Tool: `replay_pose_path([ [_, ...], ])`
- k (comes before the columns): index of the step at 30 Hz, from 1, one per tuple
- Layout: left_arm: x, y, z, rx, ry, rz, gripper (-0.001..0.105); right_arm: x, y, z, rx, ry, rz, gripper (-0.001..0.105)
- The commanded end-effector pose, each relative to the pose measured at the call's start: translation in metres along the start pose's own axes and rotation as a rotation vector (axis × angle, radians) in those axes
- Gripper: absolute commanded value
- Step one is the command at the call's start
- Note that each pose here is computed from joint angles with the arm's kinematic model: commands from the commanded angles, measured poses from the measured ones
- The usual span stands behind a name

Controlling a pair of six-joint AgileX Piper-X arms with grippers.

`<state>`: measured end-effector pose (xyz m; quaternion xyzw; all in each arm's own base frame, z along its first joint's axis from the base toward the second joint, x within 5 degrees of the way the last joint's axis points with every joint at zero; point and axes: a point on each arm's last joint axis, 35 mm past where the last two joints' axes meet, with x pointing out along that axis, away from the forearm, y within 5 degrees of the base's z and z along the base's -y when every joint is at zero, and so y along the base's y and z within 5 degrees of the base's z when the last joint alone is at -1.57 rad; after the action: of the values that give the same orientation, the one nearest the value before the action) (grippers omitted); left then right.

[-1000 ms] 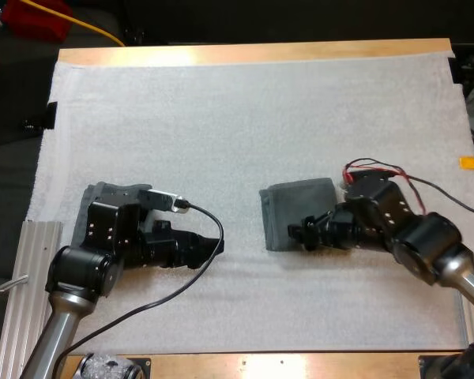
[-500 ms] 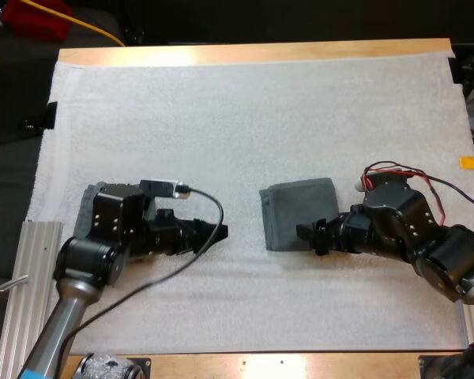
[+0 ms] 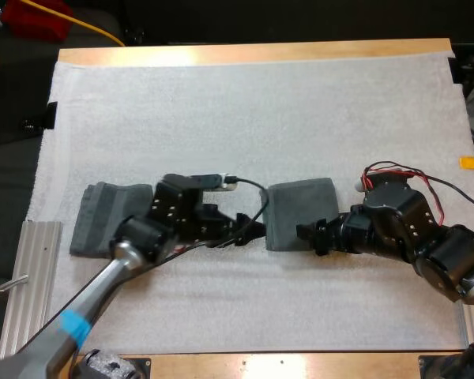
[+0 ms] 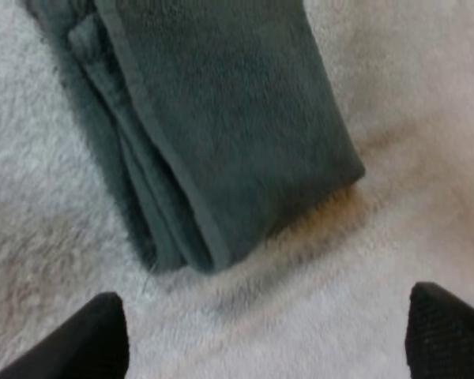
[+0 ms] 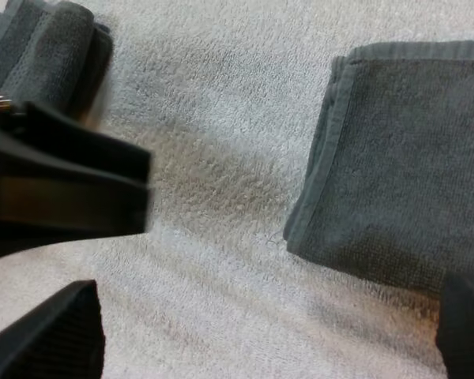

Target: Pick towel from pile, fold and stack

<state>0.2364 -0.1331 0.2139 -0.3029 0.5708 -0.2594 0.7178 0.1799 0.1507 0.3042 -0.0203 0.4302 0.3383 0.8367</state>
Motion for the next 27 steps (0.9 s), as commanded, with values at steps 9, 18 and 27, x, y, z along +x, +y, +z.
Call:
replay_pose_path([
  [9, 0.043, 0.015, 0.018, -0.13, -0.027, -0.013, 0.07, -0.003, 0.0, 0.001, -0.008, -0.01, -0.007, 0.082],
  [18, 0.077, 0.034, 0.03, -0.204, 0.018, 0.005, 0.07, -0.003, -0.001, -0.003, -0.002, 0.024, -0.013, 0.082],
  [27, 0.1, 0.036, 0.044, -0.229, 0.101, -0.033, 0.07, -0.003, -0.001, -0.004, -0.002, 0.033, -0.015, 0.082],
])
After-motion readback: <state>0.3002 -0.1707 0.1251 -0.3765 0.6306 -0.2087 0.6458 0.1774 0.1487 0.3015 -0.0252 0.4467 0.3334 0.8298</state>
